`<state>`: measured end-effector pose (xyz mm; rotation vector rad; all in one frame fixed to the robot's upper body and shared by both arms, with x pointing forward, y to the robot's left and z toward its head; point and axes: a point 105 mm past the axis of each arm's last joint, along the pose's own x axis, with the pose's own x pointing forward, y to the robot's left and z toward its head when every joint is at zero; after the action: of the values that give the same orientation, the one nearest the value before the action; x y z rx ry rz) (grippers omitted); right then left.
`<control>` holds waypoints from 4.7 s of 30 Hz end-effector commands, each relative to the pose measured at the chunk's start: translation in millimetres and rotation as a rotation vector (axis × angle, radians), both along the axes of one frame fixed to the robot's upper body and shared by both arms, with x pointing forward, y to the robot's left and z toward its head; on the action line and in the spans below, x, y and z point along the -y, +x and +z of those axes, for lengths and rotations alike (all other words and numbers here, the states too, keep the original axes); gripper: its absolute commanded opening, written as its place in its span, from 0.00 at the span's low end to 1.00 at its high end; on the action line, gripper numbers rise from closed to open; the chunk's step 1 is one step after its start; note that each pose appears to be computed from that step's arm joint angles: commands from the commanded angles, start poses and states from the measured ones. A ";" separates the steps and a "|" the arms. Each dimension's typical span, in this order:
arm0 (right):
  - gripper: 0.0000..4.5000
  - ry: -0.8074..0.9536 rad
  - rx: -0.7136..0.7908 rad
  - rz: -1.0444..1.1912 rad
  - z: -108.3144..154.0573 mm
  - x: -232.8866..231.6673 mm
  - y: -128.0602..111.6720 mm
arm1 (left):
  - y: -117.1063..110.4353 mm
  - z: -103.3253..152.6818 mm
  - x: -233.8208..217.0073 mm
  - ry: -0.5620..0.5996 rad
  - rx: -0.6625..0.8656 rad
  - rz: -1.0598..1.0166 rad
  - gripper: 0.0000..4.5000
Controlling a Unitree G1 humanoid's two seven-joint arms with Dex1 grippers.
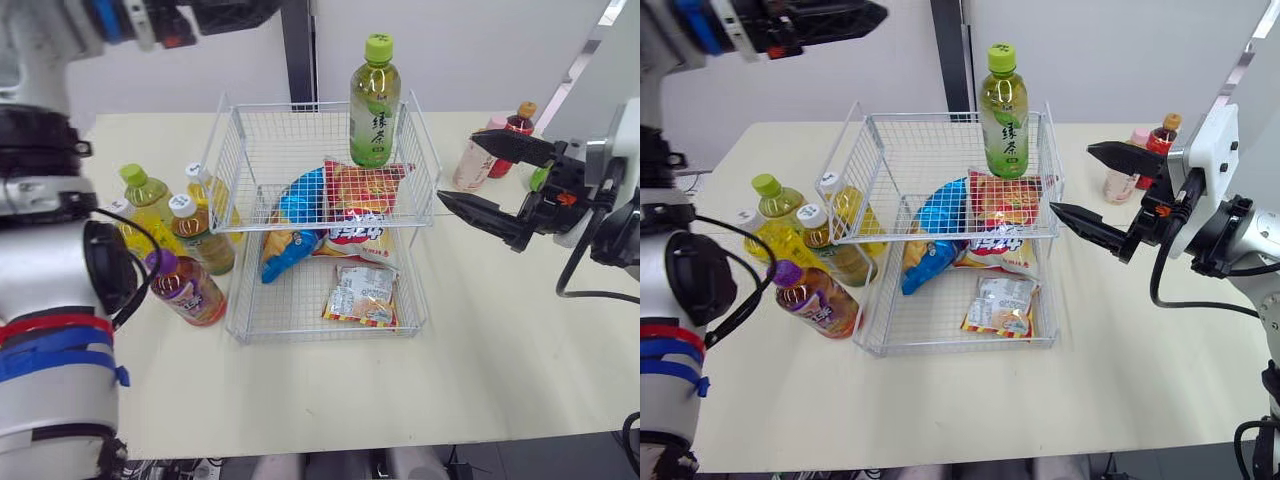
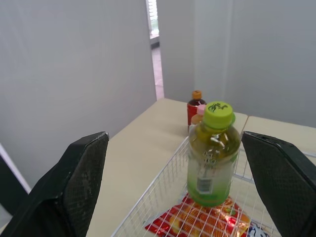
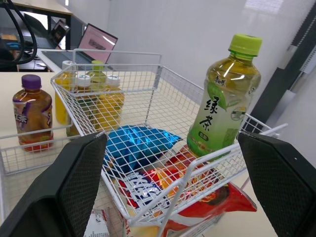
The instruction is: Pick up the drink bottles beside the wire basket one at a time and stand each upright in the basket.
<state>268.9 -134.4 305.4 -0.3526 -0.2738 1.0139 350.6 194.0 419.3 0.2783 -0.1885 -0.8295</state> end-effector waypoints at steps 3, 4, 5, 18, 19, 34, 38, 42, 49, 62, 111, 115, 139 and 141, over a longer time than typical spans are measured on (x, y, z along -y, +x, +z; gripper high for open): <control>1.00 -0.056 -0.018 0.180 8.7 -18.1 -8.4 | -34.2 0.8 -55.2 0.008 0.058 0.162 0.99; 1.00 -0.063 -0.023 0.211 10.1 -21.9 -8.3 | -39.3 -4.6 -68.0 0.018 0.052 0.200 0.99; 1.00 -0.069 -0.026 0.238 11.2 -25.2 -8.2 | -44.0 -11.1 -78.8 0.035 0.044 0.232 0.99; 1.00 -0.105 -0.028 0.438 9.7 -55.0 -8.5 | -112.3 -109.5 -181.4 -0.065 -0.172 0.568 0.99; 1.00 -0.108 -0.028 0.444 8.7 -55.9 -8.6 | -115.2 -118.7 -182.3 -0.077 -0.197 0.566 0.99; 1.00 -0.139 -0.029 0.480 -1.6 -58.5 -12.0 | -57.2 -156.7 -144.6 -0.216 -0.167 0.597 0.99; 1.00 -0.144 -0.030 0.480 -2.6 -57.4 -12.6 | -41.2 -159.9 -143.9 -0.221 -0.161 0.640 0.99; 1.00 -0.145 -0.030 0.484 -2.7 -56.6 -13.4 | -30.6 -167.0 -136.8 -0.196 -0.175 0.638 0.99; 1.00 -0.145 -0.031 0.479 -4.8 -51.8 -14.0 | -23.1 -180.2 -140.0 -0.194 -0.228 0.676 0.99; 1.00 -0.147 -0.026 0.474 -6.4 -52.8 -16.2 | -16.7 -188.7 -133.9 -0.162 -0.261 0.653 0.45; 1.00 -0.035 0.021 0.062 8.6 -8.4 -6.4 | 33.6 16.8 83.1 0.022 -0.096 -0.183 0.31; 1.00 -0.028 0.027 0.042 9.9 -7.1 -7.9 | 45.4 -2.1 91.9 0.065 -0.107 -0.179 0.31; 1.00 -0.028 0.031 0.042 13.2 -9.5 -7.1 | 24.6 19.3 65.7 0.090 -0.034 -0.199 1.00; 1.00 -0.030 0.033 0.052 13.5 -11.3 -6.5 | 20.5 27.1 51.2 0.067 -0.011 -0.158 1.00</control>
<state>266.7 -124.2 309.5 -0.3610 -0.2523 1.0613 384.0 133.4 422.5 0.3184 -0.0874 -1.0202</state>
